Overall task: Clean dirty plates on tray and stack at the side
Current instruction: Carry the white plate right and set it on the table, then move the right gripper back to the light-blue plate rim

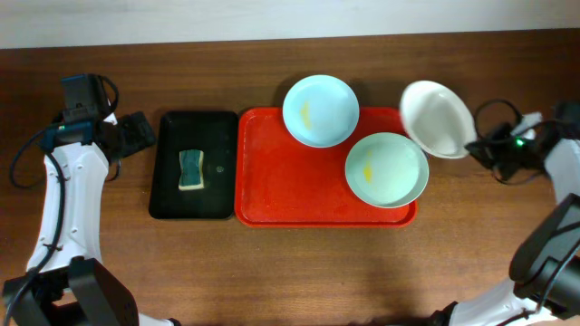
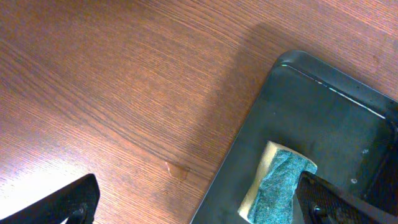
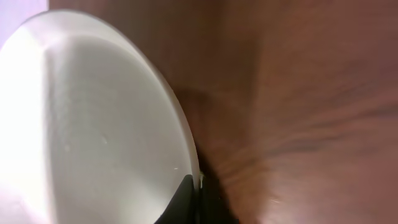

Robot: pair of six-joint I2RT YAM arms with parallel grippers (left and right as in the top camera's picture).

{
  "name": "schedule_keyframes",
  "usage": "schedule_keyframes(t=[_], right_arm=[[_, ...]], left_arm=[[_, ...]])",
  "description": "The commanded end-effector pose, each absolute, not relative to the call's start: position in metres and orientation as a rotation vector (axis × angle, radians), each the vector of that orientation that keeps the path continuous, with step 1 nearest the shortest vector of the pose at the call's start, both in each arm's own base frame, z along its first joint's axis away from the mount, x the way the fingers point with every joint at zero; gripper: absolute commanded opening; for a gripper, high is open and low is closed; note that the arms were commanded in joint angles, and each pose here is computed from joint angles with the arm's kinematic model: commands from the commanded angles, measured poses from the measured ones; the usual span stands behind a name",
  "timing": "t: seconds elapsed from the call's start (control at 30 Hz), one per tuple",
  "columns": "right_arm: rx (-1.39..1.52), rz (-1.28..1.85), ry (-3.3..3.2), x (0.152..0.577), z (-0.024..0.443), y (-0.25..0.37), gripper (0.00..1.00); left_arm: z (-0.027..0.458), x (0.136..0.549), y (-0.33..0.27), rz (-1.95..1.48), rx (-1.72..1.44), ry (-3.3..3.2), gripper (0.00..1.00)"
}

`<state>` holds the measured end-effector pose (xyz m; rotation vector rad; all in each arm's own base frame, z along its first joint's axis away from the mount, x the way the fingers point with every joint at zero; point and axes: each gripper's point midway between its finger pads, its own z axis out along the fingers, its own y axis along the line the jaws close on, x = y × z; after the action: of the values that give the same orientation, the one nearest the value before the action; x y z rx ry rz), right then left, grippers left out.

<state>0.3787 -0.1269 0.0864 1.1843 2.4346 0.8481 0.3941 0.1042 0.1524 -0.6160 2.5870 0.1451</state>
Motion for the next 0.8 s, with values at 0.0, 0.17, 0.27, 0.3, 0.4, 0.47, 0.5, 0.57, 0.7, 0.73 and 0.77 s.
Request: schedule_keyframes(t=[0.0,0.17,0.27,0.3,0.4,0.47,0.5,0.57,0.7,0.73,0.77], right_arm=[[1.349,0.631,2.434,0.344,0.083,-0.173,0.04],[1.61,0.172,2.522,0.276,0.061,-0.224,0.04],[1.64,0.062,2.539,0.263,0.059,-0.233,0.04],[1.64,0.064,2.539,0.263,0.058,-0.233,0.04],[1.638,0.064,2.54,0.264,0.058,-0.232,0.04],[1.63,0.071,2.542,0.266,0.058,-0.231,0.04],[1.623,0.071,2.545,0.267,0.057,-0.23,0.04],[1.602,0.071,2.556,0.27,0.054,-0.225,0.04],[1.499,0.073,2.594,0.287,0.042,-0.206,0.04],[1.46,0.073,2.604,0.294,0.041,-0.201,0.04],[1.413,0.074,2.622,0.3,0.041,-0.194,0.04]], left_arm=[[0.156,0.395,0.107,0.157,-0.632,2.572,0.99],[0.156,0.395,0.107,0.157,-0.632,2.572,0.99],[0.156,0.395,0.107,0.157,-0.632,2.572,1.0],[0.156,0.395,0.107,0.157,-0.632,2.572,0.99],[0.156,0.395,0.107,0.157,-0.632,2.572,0.99],[0.156,0.395,0.107,0.157,-0.632,2.572,0.99],[0.156,0.395,0.107,0.157,-0.632,2.572,0.99],[0.156,0.395,0.107,0.157,-0.632,2.572,0.99],[0.156,0.395,0.107,0.157,-0.632,2.572,0.99],[0.156,0.395,0.107,0.157,-0.632,2.572,0.99],[0.156,0.395,0.107,0.157,-0.632,2.572,0.99]])
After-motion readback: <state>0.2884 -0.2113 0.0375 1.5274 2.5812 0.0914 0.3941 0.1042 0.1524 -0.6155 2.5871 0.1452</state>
